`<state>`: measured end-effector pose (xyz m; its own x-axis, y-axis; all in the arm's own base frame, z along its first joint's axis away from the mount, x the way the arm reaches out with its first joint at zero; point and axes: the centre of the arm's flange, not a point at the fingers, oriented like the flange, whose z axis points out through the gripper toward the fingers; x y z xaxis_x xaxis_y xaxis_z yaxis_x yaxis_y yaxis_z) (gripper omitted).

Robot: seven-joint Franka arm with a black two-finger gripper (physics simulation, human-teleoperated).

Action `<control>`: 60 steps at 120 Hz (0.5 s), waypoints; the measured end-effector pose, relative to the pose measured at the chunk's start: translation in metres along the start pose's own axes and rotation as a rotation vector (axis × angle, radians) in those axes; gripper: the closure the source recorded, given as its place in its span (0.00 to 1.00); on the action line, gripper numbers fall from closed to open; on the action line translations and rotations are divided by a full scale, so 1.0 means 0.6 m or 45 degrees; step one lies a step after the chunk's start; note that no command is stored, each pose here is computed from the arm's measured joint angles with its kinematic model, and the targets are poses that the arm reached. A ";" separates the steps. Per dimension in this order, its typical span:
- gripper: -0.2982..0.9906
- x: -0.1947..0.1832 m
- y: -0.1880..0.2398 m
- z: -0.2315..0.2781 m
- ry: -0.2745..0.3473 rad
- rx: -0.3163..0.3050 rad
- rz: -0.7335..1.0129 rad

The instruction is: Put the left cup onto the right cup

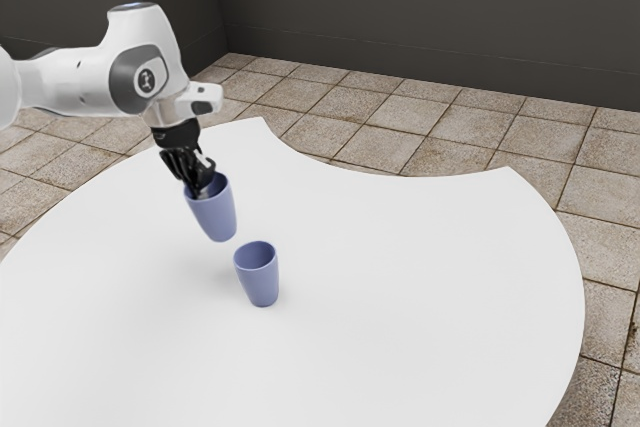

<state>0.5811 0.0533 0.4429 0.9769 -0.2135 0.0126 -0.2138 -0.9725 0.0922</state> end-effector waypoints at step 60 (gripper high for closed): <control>0.84 0.009 0.084 -0.014 -0.028 0.069 0.050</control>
<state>0.5754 0.0038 0.4560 0.9674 -0.2532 -0.0067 -0.2528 -0.9668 0.0378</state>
